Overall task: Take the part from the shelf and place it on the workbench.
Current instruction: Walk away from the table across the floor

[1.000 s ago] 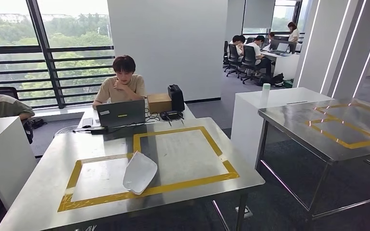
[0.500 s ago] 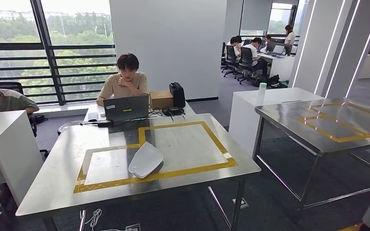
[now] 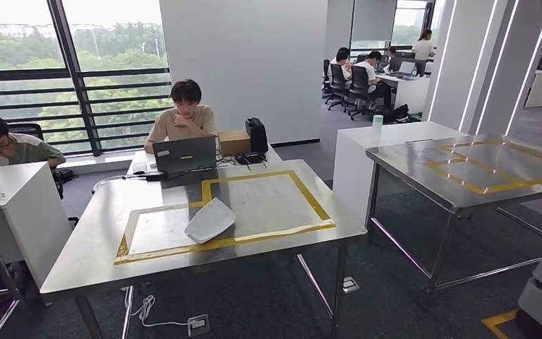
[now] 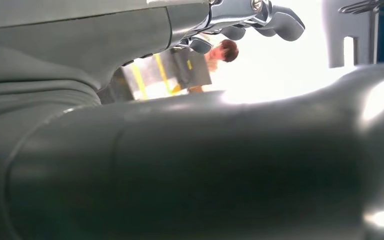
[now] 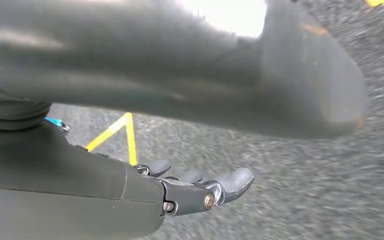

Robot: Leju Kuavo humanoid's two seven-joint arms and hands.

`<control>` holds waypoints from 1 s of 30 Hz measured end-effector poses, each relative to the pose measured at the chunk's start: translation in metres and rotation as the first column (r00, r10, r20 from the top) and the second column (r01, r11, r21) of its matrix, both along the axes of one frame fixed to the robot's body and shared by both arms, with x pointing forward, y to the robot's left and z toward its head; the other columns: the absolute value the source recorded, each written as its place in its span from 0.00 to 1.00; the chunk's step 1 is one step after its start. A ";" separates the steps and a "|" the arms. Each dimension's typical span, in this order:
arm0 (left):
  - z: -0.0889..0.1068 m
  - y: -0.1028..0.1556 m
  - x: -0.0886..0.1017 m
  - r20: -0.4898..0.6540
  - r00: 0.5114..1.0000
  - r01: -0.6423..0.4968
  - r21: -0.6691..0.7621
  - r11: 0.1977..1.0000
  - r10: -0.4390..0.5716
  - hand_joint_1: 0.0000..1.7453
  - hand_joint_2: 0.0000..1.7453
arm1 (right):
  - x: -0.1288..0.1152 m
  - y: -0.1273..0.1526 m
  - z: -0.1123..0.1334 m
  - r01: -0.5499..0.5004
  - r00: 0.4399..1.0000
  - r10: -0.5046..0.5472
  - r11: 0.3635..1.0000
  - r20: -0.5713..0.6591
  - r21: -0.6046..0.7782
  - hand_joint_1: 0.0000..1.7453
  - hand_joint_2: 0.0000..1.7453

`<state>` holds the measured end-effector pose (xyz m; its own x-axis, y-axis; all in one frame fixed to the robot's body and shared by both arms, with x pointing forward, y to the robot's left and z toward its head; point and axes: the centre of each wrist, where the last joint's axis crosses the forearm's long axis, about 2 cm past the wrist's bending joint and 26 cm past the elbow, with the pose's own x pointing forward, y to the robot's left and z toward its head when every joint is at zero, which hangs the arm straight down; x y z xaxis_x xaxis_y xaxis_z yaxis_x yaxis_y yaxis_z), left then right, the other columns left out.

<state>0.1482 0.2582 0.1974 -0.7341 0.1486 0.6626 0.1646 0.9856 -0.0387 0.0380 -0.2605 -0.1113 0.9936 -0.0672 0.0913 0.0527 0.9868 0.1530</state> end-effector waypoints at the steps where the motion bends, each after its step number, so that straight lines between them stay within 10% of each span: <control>1: 0.000 -0.002 0.001 0.000 1.000 0.007 0.000 1.000 -0.007 0.00 0.00 | 0.000 0.000 0.000 0.005 1.000 -0.005 1.000 -0.006 0.001 0.00 0.00; 30: -0.004 -0.006 0.004 -0.004 1.000 0.017 -0.034 0.999 -0.017 0.00 0.00 | -0.004 -0.001 0.000 -0.023 1.000 0.023 1.000 -0.006 -0.008 0.00 0.00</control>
<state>0.1524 0.2524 0.1936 -0.7281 0.1841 0.6602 0.1814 0.9807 -0.0734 0.0343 -0.2619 -0.1117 0.9953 -0.0432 0.0862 0.0304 0.9890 0.1448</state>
